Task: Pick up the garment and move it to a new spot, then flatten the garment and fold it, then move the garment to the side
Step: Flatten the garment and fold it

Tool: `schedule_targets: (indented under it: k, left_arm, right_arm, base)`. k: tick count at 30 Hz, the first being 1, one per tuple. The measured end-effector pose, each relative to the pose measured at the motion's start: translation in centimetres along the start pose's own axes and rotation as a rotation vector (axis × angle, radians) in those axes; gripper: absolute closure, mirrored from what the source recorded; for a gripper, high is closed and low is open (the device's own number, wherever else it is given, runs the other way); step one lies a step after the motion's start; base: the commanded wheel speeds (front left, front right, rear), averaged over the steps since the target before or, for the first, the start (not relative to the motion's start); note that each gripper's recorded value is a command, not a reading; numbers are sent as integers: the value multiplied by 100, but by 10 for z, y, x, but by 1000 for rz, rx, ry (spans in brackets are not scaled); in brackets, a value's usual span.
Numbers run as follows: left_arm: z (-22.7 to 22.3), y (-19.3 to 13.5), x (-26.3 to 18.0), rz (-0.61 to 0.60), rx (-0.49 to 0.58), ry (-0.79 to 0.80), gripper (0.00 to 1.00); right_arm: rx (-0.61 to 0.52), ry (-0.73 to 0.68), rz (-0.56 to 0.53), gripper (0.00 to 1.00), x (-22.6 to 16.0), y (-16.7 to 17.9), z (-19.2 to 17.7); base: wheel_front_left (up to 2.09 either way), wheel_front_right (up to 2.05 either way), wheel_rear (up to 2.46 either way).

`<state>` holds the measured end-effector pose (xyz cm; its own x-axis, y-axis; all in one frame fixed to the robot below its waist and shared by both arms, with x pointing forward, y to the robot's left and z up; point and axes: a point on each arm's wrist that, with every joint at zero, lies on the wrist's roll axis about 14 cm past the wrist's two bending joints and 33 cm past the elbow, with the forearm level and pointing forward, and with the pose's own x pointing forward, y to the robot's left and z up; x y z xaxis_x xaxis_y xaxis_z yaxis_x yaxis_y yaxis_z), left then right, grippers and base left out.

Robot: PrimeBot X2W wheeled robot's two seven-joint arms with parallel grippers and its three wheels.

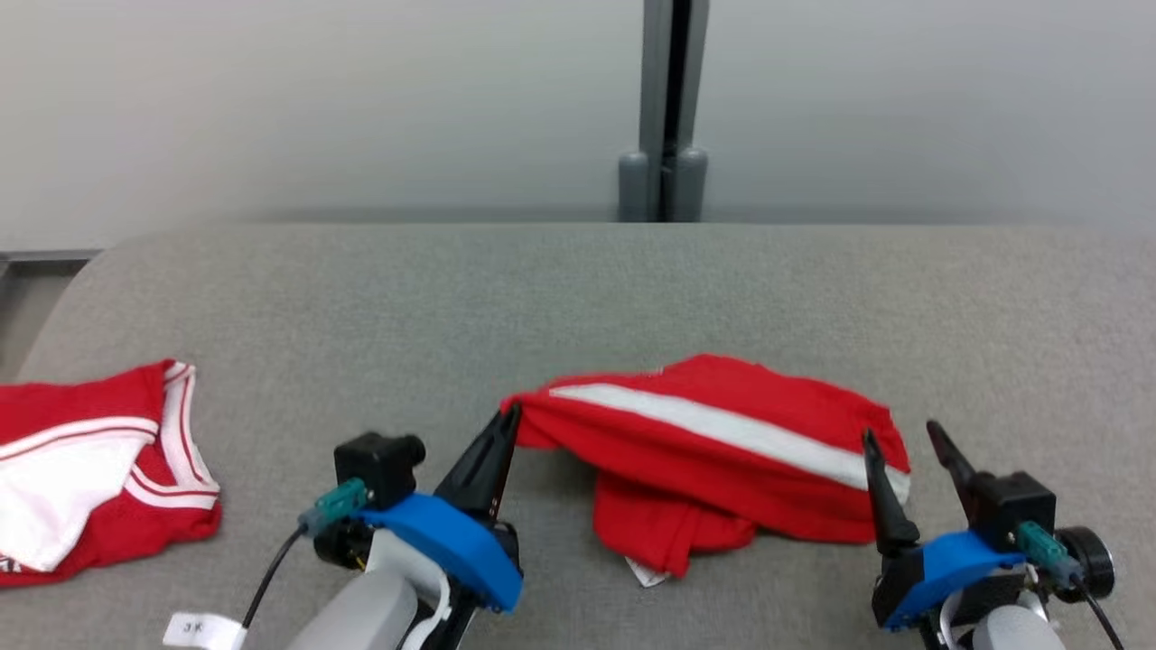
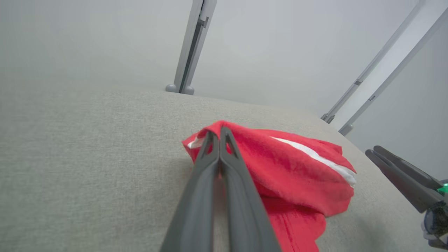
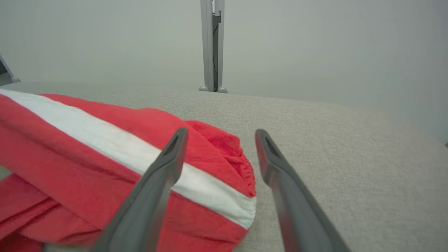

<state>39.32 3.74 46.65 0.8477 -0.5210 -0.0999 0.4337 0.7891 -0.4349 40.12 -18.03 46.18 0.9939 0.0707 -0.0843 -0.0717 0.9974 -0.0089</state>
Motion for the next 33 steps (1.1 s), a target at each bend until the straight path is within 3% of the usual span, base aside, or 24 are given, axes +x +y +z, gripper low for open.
schedule_targets:
  k: [4,11,12,13,14,15,23,28,33]
  left_arm:
    - [0,4,-24,32,19,-28,100]
    - [-48,31,-76,169,-13,52,100]
    - [-55,35,-82,186,-13,68,90]
    - [-60,40,-87,212,-20,77,67]
    - [-64,44,-92,234,-26,85,9]
    - [-69,48,-96,251,-22,96,0]
    - [-41,76,-106,405,97,4,0]
    - [-16,72,-101,400,193,-68,0]
    - [-18,70,-101,394,202,-67,0]
  right_arm:
    - [13,-4,15,0,-7,7,1]
    - [37,1,42,0,-14,18,-1]
    - [40,2,44,0,-15,19,-2]
    - [43,5,44,0,-17,19,-3]
    - [44,9,43,0,-19,19,-5]
    - [48,12,43,0,-20,19,-6]
    - [101,-35,37,0,-26,19,6]
    - [110,-56,47,0,-30,22,11]
    - [109,-27,50,0,-34,24,1]
  base:
    - [0,0,0]
    - [0,0,0]
    - [0,0,0]
    - [0,0,0]
    - [0,0,0]
    - [0,0,0]
    - [0,0,0]
    - [0,0,0]
    - [0,0,0]
